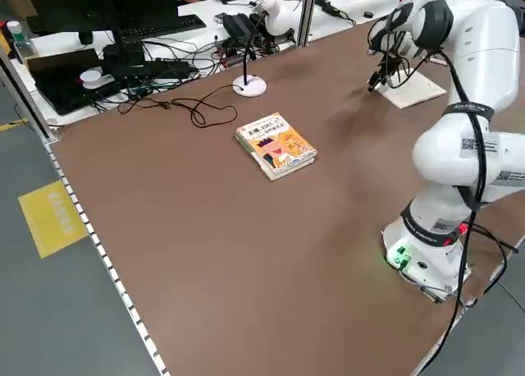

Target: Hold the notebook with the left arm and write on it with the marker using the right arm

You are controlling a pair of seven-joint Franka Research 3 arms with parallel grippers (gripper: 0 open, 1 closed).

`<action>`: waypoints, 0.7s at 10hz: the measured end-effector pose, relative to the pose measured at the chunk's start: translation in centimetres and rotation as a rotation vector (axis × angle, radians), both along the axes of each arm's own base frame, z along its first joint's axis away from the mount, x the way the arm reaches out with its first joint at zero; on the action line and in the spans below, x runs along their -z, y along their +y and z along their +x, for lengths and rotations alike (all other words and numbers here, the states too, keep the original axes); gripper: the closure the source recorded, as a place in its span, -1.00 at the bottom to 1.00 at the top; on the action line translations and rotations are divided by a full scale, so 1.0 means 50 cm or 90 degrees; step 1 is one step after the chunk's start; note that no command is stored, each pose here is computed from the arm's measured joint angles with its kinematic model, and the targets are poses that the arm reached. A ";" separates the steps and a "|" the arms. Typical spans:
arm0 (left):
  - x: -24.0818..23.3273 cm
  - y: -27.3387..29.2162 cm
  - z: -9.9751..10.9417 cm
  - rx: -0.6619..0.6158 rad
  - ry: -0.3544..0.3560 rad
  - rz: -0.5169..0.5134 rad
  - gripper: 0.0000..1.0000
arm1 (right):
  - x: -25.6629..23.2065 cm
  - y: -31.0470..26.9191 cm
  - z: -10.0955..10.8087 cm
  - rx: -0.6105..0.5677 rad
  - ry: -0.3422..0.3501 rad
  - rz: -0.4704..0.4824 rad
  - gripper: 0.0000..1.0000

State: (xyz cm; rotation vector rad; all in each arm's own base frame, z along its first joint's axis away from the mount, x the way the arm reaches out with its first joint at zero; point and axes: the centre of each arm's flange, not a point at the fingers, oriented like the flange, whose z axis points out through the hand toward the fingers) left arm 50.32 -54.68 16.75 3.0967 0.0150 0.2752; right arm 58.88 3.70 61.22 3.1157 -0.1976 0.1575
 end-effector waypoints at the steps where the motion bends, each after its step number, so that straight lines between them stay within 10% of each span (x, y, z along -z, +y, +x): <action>1: 0.000 0.002 0.002 0.002 -0.003 0.003 -1.00 | 0.000 0.000 0.000 0.000 0.000 0.000 -1.00; 7: 0.001 0.004 0.004 0.005 -0.008 0.007 -1.00 | 0.000 0.000 0.000 0.000 0.000 0.000 -1.00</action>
